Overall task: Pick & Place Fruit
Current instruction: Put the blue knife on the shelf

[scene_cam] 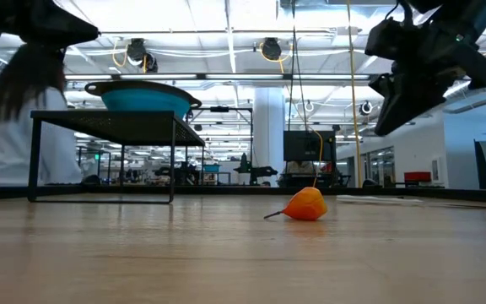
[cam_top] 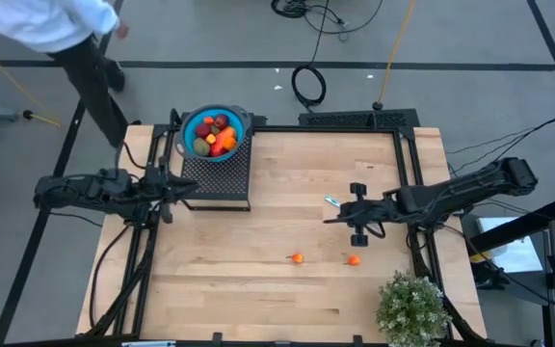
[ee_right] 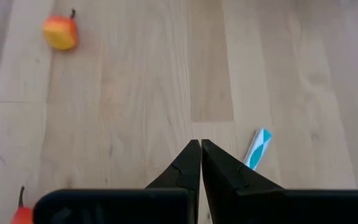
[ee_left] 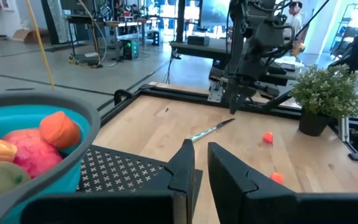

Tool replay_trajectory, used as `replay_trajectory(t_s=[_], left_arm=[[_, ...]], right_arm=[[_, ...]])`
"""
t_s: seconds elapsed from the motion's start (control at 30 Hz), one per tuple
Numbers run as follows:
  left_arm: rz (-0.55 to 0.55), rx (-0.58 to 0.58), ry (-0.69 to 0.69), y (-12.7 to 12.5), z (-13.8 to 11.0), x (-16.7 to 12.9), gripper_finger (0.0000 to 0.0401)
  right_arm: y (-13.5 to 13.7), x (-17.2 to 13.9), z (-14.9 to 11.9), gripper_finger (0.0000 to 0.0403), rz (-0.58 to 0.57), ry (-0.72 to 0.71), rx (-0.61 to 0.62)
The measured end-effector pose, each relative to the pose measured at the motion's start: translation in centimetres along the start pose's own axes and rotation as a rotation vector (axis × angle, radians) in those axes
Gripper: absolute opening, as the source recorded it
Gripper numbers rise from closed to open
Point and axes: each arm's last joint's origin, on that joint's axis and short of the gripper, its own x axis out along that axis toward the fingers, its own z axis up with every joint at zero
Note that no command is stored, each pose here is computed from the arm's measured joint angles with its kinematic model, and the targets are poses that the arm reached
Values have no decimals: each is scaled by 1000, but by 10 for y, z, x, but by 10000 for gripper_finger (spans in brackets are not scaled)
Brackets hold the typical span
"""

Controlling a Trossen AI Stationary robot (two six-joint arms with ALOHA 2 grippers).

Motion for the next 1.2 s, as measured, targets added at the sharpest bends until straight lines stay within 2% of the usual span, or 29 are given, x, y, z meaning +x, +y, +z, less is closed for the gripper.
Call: replay_trajectory(t_s=[0.4,0.87,1.03,1.2], left_arm=[[-5,1,20,2,-3,-5,42],[-8,2,22,2,-4,-5,42],[-12,4,27,2,-4,-5,42],[-23,9,35,2,-5,-5,42]], right_arm=[[-1,8,-3,16,-19,158,-6],[-24,15,-9,151,-82,261,108],[-26,26,-11,174,-71,310,117],[-28,42,-15,175,-87,378,124]])
